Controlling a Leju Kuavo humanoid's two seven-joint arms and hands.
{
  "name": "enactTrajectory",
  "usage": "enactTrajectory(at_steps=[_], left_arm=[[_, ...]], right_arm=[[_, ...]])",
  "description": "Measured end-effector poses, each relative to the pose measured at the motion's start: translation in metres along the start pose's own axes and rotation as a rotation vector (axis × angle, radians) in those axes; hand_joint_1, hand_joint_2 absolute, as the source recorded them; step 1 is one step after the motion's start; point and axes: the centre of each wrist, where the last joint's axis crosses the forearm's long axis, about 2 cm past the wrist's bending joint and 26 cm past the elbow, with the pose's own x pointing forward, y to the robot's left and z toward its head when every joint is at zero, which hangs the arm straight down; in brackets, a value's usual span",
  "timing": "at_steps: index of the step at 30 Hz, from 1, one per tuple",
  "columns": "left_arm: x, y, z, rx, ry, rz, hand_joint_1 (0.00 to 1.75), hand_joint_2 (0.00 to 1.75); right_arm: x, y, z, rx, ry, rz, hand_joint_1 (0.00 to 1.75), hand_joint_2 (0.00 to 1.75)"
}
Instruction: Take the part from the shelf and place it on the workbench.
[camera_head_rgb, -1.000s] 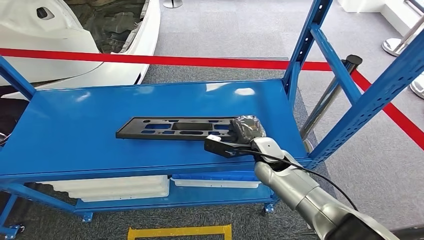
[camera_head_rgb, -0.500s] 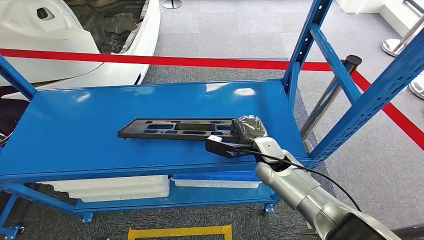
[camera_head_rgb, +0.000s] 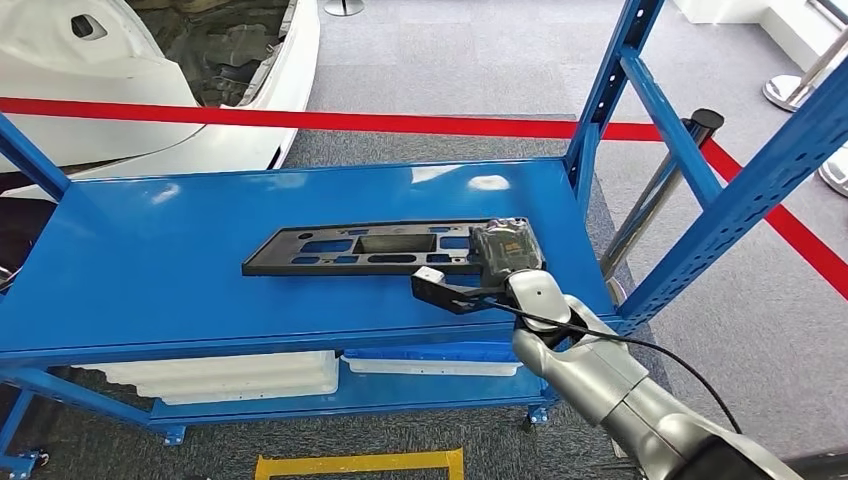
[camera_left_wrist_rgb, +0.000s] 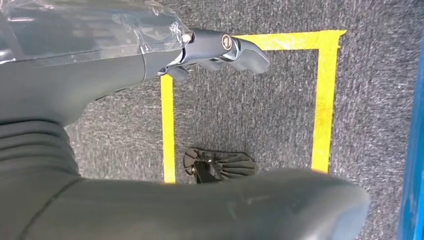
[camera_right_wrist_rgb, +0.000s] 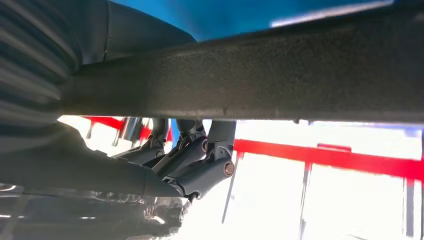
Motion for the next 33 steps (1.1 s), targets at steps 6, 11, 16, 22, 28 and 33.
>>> enactTrajectory(at_steps=[6,11,16,22,28,33], left_arm=[[-0.006,0.004,0.002,0.007,-0.004,0.008,0.0,0.44],[-0.009,0.005,0.003,0.008,-0.004,0.021,0.0,1.75],[-0.011,0.006,0.004,0.01,-0.003,0.033,0.0,1.75],[-0.013,0.006,0.005,0.018,0.0,0.043,0.0,1.75],[-0.014,0.007,0.005,0.027,0.006,0.046,0.0,1.75],[-0.014,0.007,0.005,0.025,0.01,0.069,0.0,1.75]], right_arm=[[0.002,-0.047,0.008,-0.172,0.006,0.071,1.75,1.75],[0.004,-0.088,0.022,-0.331,-0.011,0.105,1.75,1.75],[0.007,-0.116,0.039,-0.444,-0.047,0.095,1.75,1.75],[0.016,-0.141,0.057,-0.558,-0.118,0.088,1.75,1.75],[0.025,-0.149,0.07,-0.589,-0.207,0.035,1.75,1.75],[0.03,-0.149,0.075,-0.587,-0.254,-0.002,1.75,1.75]])
